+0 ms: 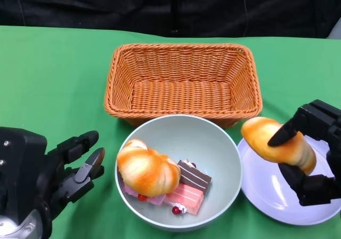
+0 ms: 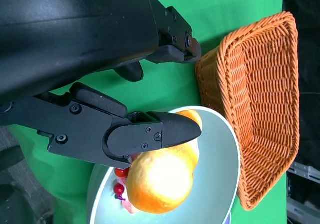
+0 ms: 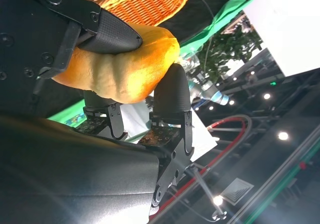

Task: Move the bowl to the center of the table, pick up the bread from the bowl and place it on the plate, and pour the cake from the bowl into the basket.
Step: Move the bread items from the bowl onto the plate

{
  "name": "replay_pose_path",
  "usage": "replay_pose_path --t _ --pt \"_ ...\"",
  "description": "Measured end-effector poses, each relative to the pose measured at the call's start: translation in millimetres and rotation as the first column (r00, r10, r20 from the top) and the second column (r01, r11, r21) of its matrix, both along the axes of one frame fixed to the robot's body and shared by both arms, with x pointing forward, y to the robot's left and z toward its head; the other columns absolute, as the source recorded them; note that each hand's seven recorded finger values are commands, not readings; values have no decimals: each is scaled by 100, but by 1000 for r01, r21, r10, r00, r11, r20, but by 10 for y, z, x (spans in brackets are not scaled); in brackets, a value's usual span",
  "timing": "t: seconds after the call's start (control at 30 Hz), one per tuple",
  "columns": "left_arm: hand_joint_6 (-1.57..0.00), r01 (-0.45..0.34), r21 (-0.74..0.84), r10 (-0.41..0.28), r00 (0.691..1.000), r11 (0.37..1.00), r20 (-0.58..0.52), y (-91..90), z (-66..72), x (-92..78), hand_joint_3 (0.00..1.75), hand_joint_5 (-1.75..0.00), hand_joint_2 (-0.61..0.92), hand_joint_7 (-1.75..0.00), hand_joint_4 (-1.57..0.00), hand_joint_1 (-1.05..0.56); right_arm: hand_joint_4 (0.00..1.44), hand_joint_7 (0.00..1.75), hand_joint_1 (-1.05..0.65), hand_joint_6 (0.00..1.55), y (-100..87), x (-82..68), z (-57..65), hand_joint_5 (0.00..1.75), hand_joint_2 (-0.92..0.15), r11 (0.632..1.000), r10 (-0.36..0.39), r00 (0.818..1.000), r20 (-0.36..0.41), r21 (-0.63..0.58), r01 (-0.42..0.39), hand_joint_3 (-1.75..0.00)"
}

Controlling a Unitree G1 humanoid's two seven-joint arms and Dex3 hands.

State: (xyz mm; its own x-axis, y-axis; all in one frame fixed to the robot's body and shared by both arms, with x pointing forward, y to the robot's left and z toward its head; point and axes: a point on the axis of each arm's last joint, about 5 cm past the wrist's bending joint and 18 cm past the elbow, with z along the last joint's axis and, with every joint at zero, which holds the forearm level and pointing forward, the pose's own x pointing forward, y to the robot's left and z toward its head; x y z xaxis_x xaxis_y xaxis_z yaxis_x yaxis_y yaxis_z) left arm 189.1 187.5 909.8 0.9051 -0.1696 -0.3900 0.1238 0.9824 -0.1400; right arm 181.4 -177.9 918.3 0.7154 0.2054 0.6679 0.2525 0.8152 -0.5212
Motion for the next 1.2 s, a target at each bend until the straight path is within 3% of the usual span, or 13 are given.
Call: replay_pose_path --t 0.13,0.23,0.5,0.73,0.77,0.83,0.87,0.93,0.97,1.0,1.07,1.13,1.2 --pt "-32 8 -8 -8 1000 1000 1 -1 0 0 49 -102 92 -2 0 -62 98 157 -18 82 -20 2 -14 175 -11 999 -16 1000 -1 -29 16 -175" --pt "-33 10 -9 -10 1000 1000 1 0 0 0 48 -102 92 -2 0 -62 99 165 -19 78 -75 13 -48 175 -14 989 -74 997 11 -129 75 -172" --pt "-33 11 -10 -11 1000 1000 1 0 1 0 48 -103 92 -2 0 -63 99 171 -21 76 -239 122 -130 175 -23 907 -201 978 59 -366 209 -155" --pt "-33 13 -11 -13 1000 1000 2 2 1 0 48 -104 92 -2 0 -63 96 171 -19 75 -264 267 -220 175 -24 844 -247 967 57 -478 243 -140" --pt "-32 13 -11 -13 1000 1000 2 2 1 0 48 -104 92 -2 0 -63 94 162 -18 78 -285 286 -239 175 -24 828 -262 964 49 -502 250 -139" --pt "-33 11 -10 -11 1000 1000 2 7 2 -1 48 -104 92 -2 0 -62 87 112 -22 86 -292 309 -240 166 -34 805 -274 961 18 -542 240 -116" --pt "-33 11 -11 -11 1000 1000 2 6 2 -1 48 -104 92 -2 0 -62 80 75 -28 88 -287 320 -232 150 -46 795 -277 961 -11 -565 223 -94" --pt "-34 11 -11 -11 1000 1000 2 6 2 -1 48 -103 92 -2 0 -63 70 40 -34 88 -288 325 -218 127 -57 779 -286 955 -84 -601 180 -76" --pt "-34 11 -11 -11 1000 1000 2 7 2 -1 48 -103 92 -3 0 -63 57 20 -43 77 -287 323 -201 98 -73 771 -291 949 -124 -618 156 -49" --pt "-34 11 -11 -11 1000 1000 2 7 3 -1 48 -103 92 -3 0 -63 48 10 -50 69 -287 316 -174 82 -82 758 -301 938 -171 -640 127 -34" --pt "-34 11 -11 -11 1000 1000 2 7 3 -1 48 -102 92 -2 0 -62 27 2 -62 47 -285 292 -101 62 -90 733 -329 907 -261 -677 71 -23" --pt "-34 11 -11 -11 1000 1000 2 8 3 -1 49 -102 92 -2 0 -62 16 1 -70 36 -279 257 -32 57 -92 717 -352 875 -333 -697 24 -24" --pt "-34 10 -11 -10 1000 1000 2 9 3 -1 49 -102 92 -2 0 -62 3 0 -77 29 -270 209 38 64 -92 696 -368 851 -376 -717 -15 -27"
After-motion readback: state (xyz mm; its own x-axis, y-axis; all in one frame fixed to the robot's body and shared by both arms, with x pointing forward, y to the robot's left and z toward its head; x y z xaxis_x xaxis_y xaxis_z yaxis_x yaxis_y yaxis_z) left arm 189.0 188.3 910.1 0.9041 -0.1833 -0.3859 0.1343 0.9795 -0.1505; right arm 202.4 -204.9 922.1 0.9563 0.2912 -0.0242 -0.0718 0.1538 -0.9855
